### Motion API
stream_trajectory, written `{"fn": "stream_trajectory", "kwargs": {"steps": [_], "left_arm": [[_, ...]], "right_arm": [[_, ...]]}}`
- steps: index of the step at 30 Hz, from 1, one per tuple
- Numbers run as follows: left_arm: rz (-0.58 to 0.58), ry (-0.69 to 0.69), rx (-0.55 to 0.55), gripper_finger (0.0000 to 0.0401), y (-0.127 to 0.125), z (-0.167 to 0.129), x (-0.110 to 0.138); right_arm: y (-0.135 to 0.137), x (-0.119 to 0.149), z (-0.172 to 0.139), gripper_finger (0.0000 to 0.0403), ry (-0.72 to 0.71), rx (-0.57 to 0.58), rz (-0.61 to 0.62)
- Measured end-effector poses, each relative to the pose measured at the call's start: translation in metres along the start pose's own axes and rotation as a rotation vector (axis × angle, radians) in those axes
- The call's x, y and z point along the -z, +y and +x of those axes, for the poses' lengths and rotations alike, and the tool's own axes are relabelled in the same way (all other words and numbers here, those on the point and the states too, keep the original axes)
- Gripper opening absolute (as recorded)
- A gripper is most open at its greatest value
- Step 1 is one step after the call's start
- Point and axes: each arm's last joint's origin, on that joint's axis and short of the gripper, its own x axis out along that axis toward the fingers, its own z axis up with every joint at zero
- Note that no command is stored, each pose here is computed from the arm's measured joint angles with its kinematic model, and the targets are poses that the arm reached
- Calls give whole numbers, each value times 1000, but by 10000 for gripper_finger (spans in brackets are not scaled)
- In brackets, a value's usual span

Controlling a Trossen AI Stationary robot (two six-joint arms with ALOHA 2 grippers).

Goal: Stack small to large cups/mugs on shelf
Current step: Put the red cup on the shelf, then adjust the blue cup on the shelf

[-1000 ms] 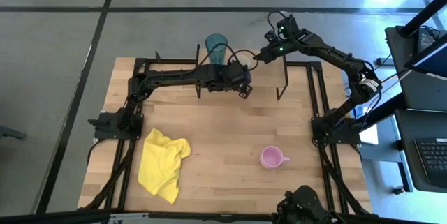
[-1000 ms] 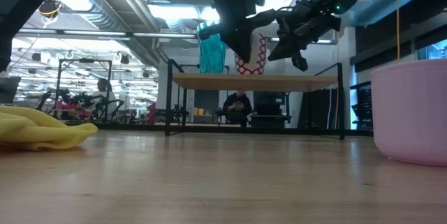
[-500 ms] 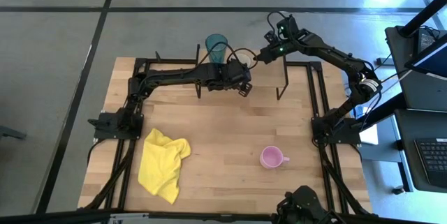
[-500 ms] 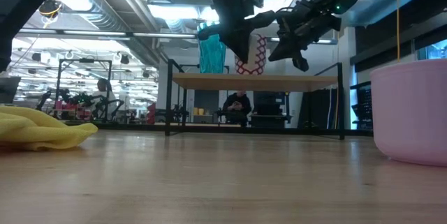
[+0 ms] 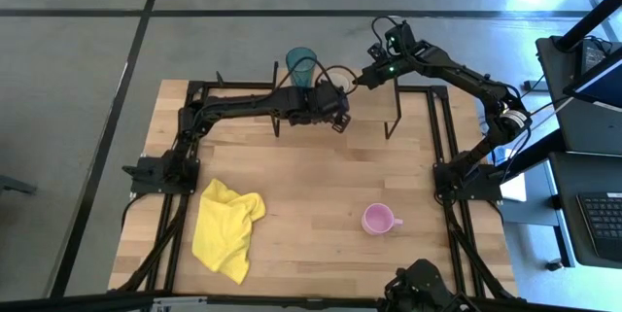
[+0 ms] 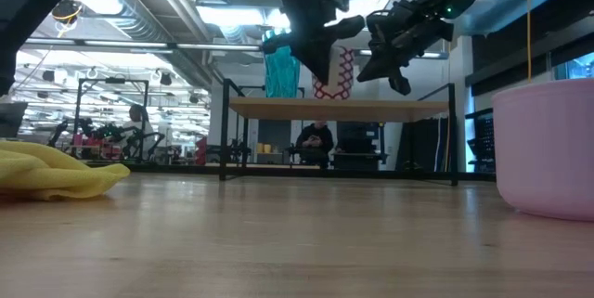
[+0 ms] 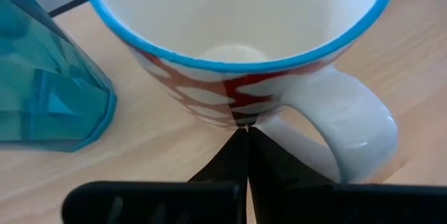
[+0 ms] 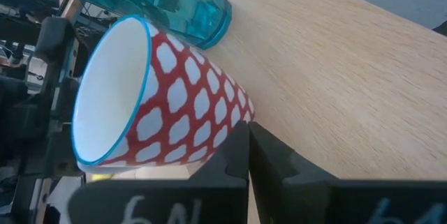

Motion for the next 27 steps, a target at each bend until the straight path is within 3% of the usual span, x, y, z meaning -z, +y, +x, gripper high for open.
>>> {"fn": "stream_trajectory", "kwargs": {"steps": [9,27], "left_arm": [[6,-44,55,0,-6,-1,-5],[43,-3,56,0,-10,-5,4]], "right_arm": [[0,0,0,4,1,1,1],[-1,5,0,4,41,13,7]]}}
